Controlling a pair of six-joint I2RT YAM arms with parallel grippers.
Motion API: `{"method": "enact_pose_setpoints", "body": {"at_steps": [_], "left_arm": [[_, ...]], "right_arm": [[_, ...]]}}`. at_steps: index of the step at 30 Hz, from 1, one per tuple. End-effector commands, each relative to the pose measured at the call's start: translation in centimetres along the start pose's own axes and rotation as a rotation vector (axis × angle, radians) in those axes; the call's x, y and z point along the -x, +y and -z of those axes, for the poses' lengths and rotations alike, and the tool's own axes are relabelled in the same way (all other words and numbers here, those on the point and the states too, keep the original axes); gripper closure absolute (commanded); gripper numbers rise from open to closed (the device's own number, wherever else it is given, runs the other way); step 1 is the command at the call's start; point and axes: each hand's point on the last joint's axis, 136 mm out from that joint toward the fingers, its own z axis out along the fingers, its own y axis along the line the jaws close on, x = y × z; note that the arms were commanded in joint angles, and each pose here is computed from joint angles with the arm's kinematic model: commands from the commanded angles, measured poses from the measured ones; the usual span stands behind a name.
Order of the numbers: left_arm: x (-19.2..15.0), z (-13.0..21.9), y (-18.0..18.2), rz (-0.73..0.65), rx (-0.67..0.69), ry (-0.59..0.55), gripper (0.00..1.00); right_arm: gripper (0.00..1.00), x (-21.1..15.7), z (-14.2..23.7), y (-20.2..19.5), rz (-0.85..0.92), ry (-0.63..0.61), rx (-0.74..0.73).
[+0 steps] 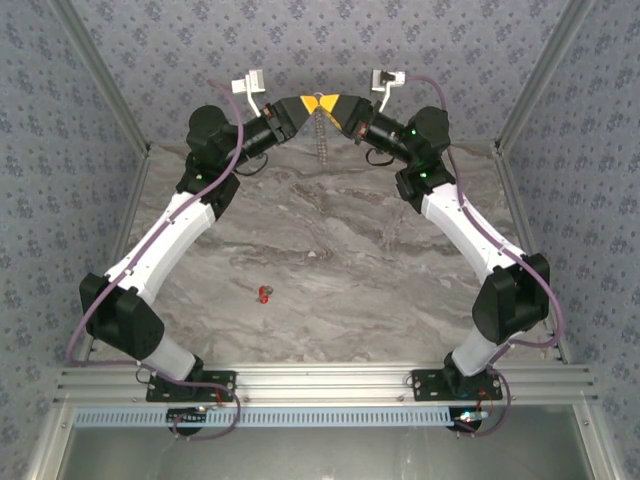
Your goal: Put the keys on the keyring
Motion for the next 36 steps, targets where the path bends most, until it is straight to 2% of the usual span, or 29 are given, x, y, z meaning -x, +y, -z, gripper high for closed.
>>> {"method": "enact_pose_setpoints", "body": {"at_steps": [1, 3, 7, 10, 15, 17, 20, 22, 24, 30, 36], "left_arm": [[0.5, 0.1, -1.8, -0.04, -0.049, -0.018, 0.73], [0.4, 0.1, -1.7, -0.038, -0.048, -0.016, 0.75], [0.2, 0.2, -1.8, -0.039, -0.051, -0.01, 0.89], [-0.1, 0.3, -1.8, -0.046, -0.053, 0.002, 0.95], [-0.3, 0.5, -1.7, -0.116, -0.038, 0.02, 1.0], [-0.3, 0.8, -1.7, -0.166, -0.021, 0.02, 1.0], [0.1, 1.6, -1.8, -0.265, 0.008, -0.016, 1.0], [0.4, 2.2, -1.9, -0.332, 0.027, -0.041, 1.0], [0.4, 2.6, -2.1, -0.39, 0.038, -0.046, 1.0], [-0.2, 3.3, -3.4, -0.568, 0.013, -0.023, 1.0], [-0.3, 4.1, -4.6, -0.753, -0.023, -0.066, 1.0]], "right_arm": [[1.0, 0.6, -0.3, 2.6, 0.042, -0.017, 0.067], [1.0, 0.7, -0.3, 2.5, 0.043, -0.018, 0.066], [1.0, 0.7, -0.3, 2.6, 0.041, -0.024, 0.064], [1.0, 0.7, -0.3, 2.7, 0.04, -0.027, 0.066], [0.99, 0.6, -0.2, 2.8, 0.035, -0.019, 0.067], [0.86, 0.6, 0.1, 2.8, 0.037, -0.021, 0.06], [0.77, 0.8, 1.0, 2.5, 0.041, -0.036, 0.037], [0.64, 1.2, 2.0, 2.0, 0.037, -0.061, 0.01], [0.57, 1.6, 3.0, 1.9, 0.038, -0.082, -0.008], [0.52, 2.2, 5.6, 1.3, 0.044, -0.111, -0.06], [0.51, 1.6, 6.7, 0.7, 0.037, -0.103, -0.101]]}}
